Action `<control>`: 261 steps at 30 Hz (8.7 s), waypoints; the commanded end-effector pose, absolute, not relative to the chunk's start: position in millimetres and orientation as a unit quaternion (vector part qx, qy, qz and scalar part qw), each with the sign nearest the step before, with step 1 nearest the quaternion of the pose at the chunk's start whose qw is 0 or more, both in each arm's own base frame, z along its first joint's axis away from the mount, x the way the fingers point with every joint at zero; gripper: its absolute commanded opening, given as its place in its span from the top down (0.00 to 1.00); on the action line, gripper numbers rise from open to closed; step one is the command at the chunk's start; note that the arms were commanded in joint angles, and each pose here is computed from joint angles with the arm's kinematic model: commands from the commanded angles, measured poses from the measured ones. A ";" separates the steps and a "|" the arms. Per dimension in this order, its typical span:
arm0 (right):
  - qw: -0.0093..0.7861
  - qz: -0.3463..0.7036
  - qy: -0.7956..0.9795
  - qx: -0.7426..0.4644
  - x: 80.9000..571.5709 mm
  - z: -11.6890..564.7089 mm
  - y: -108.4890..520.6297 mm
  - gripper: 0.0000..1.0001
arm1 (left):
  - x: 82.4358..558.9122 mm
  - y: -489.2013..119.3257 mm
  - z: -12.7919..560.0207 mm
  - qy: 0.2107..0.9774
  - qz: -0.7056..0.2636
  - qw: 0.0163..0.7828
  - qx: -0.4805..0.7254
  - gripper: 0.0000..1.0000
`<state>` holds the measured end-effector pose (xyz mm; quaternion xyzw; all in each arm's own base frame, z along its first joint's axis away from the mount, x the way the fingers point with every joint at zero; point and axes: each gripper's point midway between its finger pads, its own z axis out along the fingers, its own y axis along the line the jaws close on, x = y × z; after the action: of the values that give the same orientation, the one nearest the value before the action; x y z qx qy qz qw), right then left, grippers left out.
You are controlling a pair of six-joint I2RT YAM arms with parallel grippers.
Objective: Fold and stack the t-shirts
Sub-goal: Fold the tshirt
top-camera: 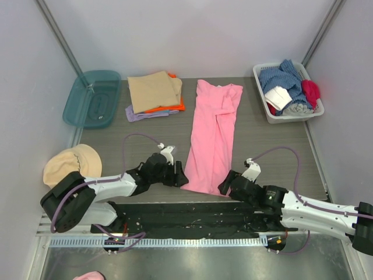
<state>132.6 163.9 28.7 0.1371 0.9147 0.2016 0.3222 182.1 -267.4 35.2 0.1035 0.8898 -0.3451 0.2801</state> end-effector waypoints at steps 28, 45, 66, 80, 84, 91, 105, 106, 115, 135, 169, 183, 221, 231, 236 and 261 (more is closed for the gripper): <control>0.265 0.200 0.930 0.156 110.5 -1.0 157.3 0.45 | 170.4 -293.8 32.5 0.878 -0.393 0.256 0.094 0.65; 0.255 0.205 0.933 0.149 105.1 8.2 157.7 0.99 | 165.0 -281.5 40.1 0.877 -0.388 0.267 0.090 1.00; 0.185 0.201 0.957 0.097 77.6 59.4 167.2 0.99 | 112.5 -294.5 71.2 0.869 -0.408 0.264 0.098 1.00; 0.345 0.212 0.907 0.115 137.3 141.2 169.8 0.99 | 157.2 -314.2 132.8 0.850 -0.367 0.365 0.103 1.00; 0.375 0.180 0.902 0.114 151.6 145.8 167.7 0.99 | 176.3 -322.7 135.5 0.850 -0.353 0.377 0.104 1.00; 0.425 0.110 0.889 0.128 180.1 146.0 150.6 0.99 | 218.7 -322.2 143.8 0.847 -0.338 0.400 0.089 1.00; 0.429 0.104 0.894 0.081 265.7 147.8 157.3 0.99 | 291.2 -339.5 160.4 0.838 -0.342 0.414 0.100 1.00; 0.426 0.105 0.895 0.082 269.8 146.8 157.1 0.99 | 294.5 -339.9 161.1 0.837 -0.345 0.412 0.106 1.00; 0.430 0.099 0.894 0.072 308.8 144.4 160.1 0.99 | 333.0 -339.9 160.8 0.837 -0.340 0.416 0.105 1.00; 0.426 0.090 0.896 0.091 379.1 127.7 140.6 0.99 | 400.1 -346.4 134.9 0.841 -0.345 0.403 0.105 1.00; 0.422 0.093 0.892 0.128 432.1 127.4 105.0 0.25 | 470.0 -303.0 157.3 0.831 -0.336 0.439 0.070 0.00; 0.374 0.198 0.898 0.121 313.0 105.8 116.4 0.22 | 334.3 -284.8 97.9 0.848 -0.373 0.372 0.051 0.10; 0.300 0.236 0.913 0.143 272.5 32.7 127.3 0.52 | 312.1 -322.1 56.3 0.845 -0.418 0.332 0.041 0.53; 0.308 0.240 0.910 0.140 277.9 31.1 129.4 0.56 | 313.3 -328.8 52.0 0.841 -0.434 0.322 0.034 0.58; 0.307 0.241 0.910 0.141 280.2 29.6 129.8 0.65 | 313.5 -331.6 50.6 0.840 -0.439 0.318 0.034 0.67; 0.213 0.193 0.946 0.148 208.4 45.0 110.4 0.99 | 241.3 -289.4 58.2 0.865 -0.398 0.302 0.051 1.00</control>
<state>228.9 116.7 40.5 0.1499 0.9352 0.2112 0.2416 256.7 -300.1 56.9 0.0449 0.8569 -0.4203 0.2951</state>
